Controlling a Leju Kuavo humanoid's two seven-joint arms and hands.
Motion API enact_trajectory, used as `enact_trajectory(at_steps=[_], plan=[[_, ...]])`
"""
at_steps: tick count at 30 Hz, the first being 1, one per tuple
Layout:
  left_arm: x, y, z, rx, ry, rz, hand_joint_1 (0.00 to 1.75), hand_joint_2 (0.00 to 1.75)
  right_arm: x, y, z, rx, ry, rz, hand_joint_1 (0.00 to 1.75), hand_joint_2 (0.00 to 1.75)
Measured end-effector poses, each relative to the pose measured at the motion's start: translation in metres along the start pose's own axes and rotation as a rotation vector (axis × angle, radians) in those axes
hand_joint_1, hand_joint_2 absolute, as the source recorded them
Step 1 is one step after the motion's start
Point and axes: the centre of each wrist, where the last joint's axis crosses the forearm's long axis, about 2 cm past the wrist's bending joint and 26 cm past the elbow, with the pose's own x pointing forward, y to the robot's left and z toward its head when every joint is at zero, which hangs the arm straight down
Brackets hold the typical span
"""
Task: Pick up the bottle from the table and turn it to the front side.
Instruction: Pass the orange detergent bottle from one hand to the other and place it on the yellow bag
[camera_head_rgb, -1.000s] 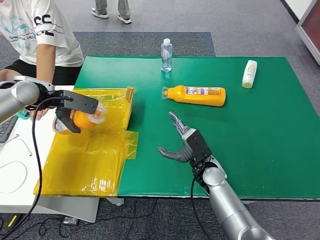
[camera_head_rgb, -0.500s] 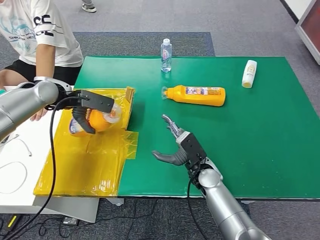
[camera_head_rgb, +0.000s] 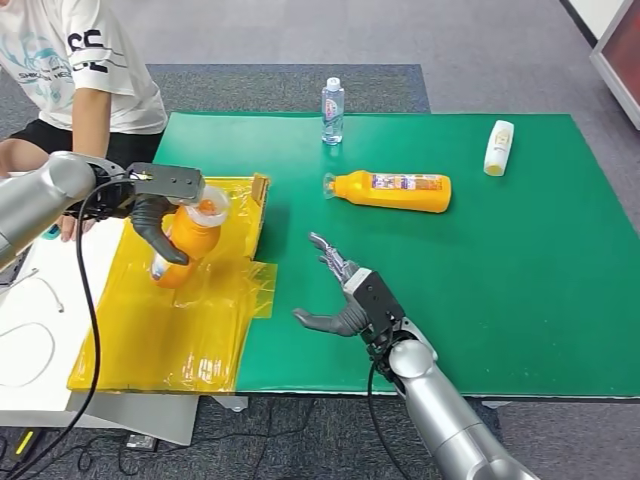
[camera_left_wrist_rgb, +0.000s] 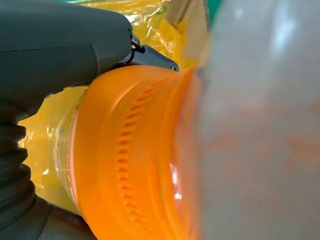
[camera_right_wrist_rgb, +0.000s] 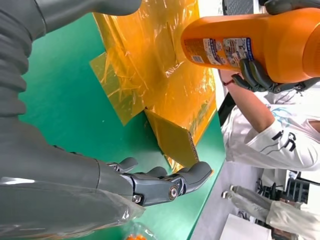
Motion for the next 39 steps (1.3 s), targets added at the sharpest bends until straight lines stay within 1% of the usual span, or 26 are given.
enact_trajectory(at_steps=[5, 8, 11, 20, 24, 31, 35, 39], plan=[[-0.009, 0.000, 0.009, 0.006, 0.016, 0.032, 1.75, 1.75, 0.001, 0.002, -0.003, 0.016, -0.006, 0.000, 0.00, 1.75], [-0.014, 0.000, 0.012, 0.013, 0.055, 0.037, 1.75, 1.75, 0.003, 0.002, -0.006, 0.024, -0.011, 0.004, 0.00, 1.75], [-0.018, -0.001, 0.013, 0.019, 0.092, 0.037, 1.75, 1.75, 0.004, 0.004, -0.008, 0.033, -0.017, 0.005, 0.00, 1.75], [-0.026, -0.004, 0.008, 0.036, 0.144, 0.019, 1.75, 1.75, 0.006, 0.010, -0.011, 0.051, -0.024, 0.004, 0.00, 1.75], [-0.026, -0.005, 0.004, 0.044, 0.145, 0.006, 1.75, 1.75, 0.006, 0.011, -0.011, 0.054, -0.024, 0.004, 0.00, 1.75], [-0.025, -0.006, -0.001, 0.063, 0.103, -0.008, 1.75, 1.75, 0.006, 0.012, -0.010, 0.031, -0.022, 0.021, 0.00, 1.75], [-0.029, -0.009, -0.001, 0.070, 0.092, -0.008, 1.75, 1.75, 0.004, 0.001, -0.007, -0.050, -0.020, 0.045, 0.00, 1.75], [-0.035, -0.012, 0.001, 0.076, 0.096, -0.004, 1.75, 1.75, 0.004, -0.027, 0.001, -0.163, -0.022, 0.061, 0.00, 1.75]])
